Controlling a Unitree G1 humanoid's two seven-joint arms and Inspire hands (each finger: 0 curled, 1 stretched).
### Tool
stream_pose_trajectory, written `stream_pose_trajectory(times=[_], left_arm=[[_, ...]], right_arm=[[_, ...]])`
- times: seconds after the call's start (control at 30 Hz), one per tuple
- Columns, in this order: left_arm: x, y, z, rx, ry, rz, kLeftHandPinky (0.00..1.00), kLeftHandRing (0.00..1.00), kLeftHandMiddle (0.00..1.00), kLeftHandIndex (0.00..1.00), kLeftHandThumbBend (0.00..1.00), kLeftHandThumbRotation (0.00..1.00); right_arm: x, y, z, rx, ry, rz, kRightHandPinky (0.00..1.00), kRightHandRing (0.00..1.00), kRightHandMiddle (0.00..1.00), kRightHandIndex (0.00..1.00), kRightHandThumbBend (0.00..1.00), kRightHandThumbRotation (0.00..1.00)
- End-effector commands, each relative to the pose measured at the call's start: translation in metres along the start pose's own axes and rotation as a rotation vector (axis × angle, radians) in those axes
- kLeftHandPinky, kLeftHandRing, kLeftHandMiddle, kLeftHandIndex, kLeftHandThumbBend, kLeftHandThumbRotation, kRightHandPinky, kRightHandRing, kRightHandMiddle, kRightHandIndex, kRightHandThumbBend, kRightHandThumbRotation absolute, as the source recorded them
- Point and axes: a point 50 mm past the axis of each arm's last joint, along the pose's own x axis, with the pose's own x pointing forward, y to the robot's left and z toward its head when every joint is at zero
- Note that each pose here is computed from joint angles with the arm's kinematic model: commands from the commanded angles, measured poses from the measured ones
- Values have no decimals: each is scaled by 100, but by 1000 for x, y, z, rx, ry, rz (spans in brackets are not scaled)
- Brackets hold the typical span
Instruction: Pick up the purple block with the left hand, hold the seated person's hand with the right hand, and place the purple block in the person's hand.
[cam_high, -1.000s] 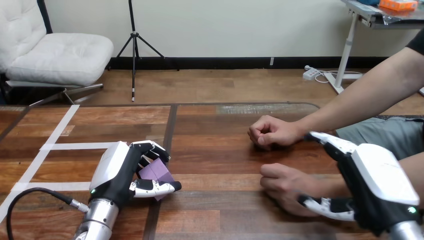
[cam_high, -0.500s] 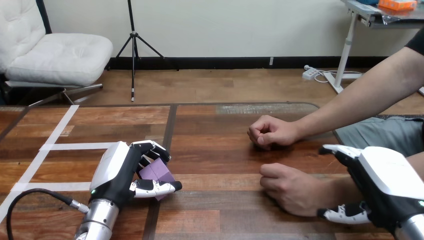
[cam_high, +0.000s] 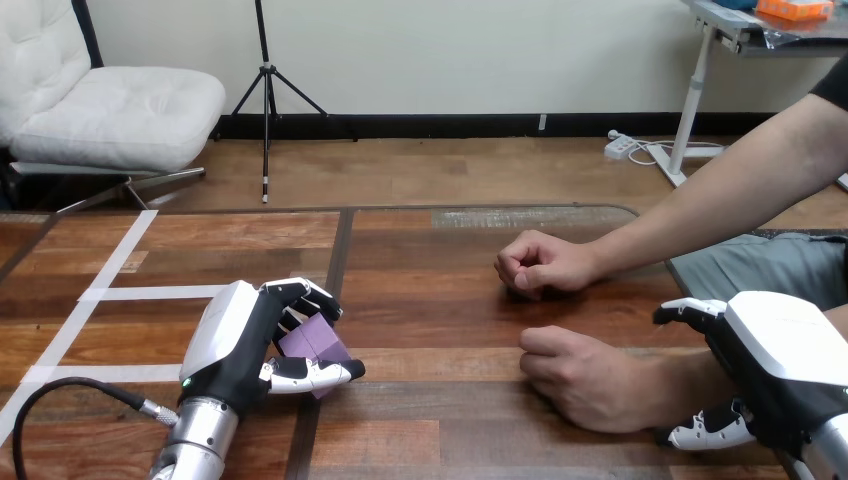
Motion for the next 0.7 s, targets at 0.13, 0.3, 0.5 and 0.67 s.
stream_pose_trajectory(times=[0.13, 0.3, 0.5, 0.67], left_arm=[[12, 12, 18, -41, -115, 82, 36, 43, 51, 54, 65, 7], [12, 12, 20, -55, -130, 90, 37, 43, 51, 54, 65, 9], [11, 12, 22, -65, -152, 96, 37, 43, 52, 54, 65, 10], [11, 12, 24, -77, -171, 101, 37, 43, 52, 54, 65, 11]], right_arm=[[10, -32, 14, -113, -38, -56, 74, 79, 81, 78, 92, 5], [12, -34, 15, -134, -23, -20, 73, 78, 80, 77, 92, 2], [15, -35, 16, -152, -13, 0, 73, 78, 80, 77, 93, 1], [16, -35, 17, -166, -11, 13, 73, 78, 80, 77, 93, 0]])
